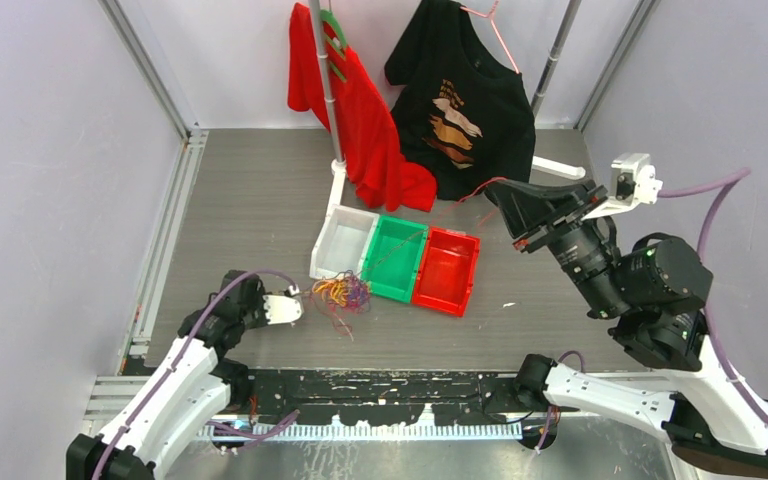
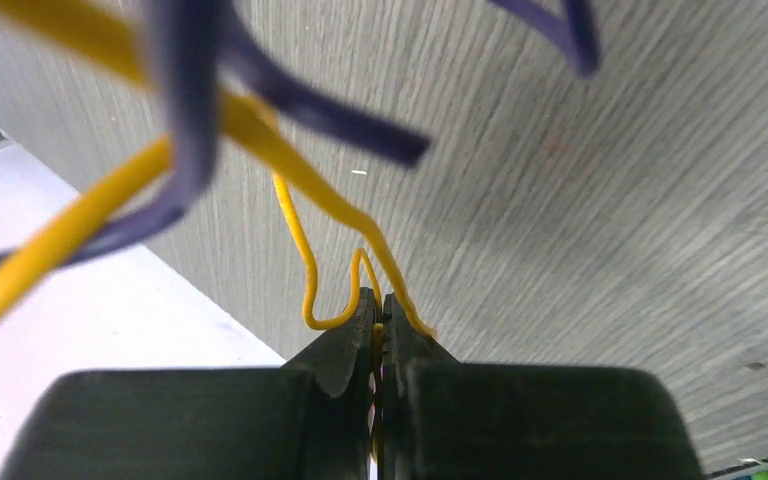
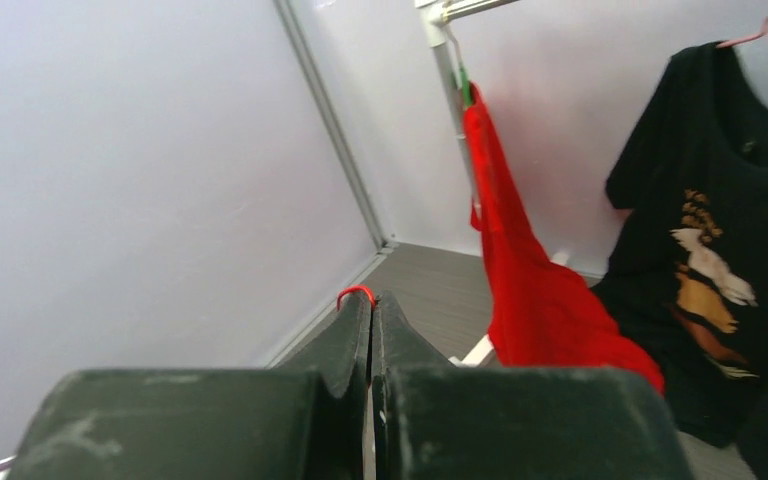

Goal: Untangle the cables
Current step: Untie the cable.

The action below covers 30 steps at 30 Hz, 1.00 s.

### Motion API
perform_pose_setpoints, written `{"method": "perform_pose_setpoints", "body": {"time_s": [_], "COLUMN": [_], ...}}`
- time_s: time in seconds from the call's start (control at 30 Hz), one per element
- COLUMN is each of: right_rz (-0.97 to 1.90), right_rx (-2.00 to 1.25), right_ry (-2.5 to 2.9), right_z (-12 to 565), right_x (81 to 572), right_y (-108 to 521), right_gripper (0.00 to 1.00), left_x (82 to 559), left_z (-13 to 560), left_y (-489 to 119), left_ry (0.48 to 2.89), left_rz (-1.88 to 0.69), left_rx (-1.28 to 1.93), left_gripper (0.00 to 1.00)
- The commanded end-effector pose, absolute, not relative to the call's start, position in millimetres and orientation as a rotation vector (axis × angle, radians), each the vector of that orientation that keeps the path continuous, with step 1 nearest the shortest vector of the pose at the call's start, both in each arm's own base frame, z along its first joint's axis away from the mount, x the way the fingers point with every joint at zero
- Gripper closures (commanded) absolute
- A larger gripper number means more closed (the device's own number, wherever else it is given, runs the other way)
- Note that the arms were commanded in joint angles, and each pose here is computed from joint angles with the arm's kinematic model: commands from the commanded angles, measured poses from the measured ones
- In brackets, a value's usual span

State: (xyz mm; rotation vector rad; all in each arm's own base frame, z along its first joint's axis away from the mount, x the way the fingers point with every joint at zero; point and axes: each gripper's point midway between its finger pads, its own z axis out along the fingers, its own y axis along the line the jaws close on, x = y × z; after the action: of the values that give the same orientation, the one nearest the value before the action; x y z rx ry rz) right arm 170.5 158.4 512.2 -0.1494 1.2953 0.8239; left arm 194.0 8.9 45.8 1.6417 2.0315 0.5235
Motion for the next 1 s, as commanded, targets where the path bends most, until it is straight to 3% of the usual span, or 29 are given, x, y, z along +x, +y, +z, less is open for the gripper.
{"method": "perform_pose_setpoints", "body": {"time_s": [0.0,0.67,0.97], "right_rz": [0.694,0.571,0.445], "right_rx": [-0.038,0.234,0.214], "right_ry": [1.200,1.027,1.069], "right_z": [549.4,603.5,608.9], "right_x": [168.9,136.1,142.4], "right_y": [107.4,-31.1,-47.0], "right_gripper": [0.99,0.99,0.99], "left_x": [209.2,228.5,235.1], "left_z": [52.8,28.5,5.3], "left_y": [17.6,52.5,93.3], "left_ry": [2.000,2.045,2.180], "left_rz": [0.642,0.777,0.807], "left_rx": [1.652,1.749,1.721], "left_gripper": [1.00,1.00,1.00]}}
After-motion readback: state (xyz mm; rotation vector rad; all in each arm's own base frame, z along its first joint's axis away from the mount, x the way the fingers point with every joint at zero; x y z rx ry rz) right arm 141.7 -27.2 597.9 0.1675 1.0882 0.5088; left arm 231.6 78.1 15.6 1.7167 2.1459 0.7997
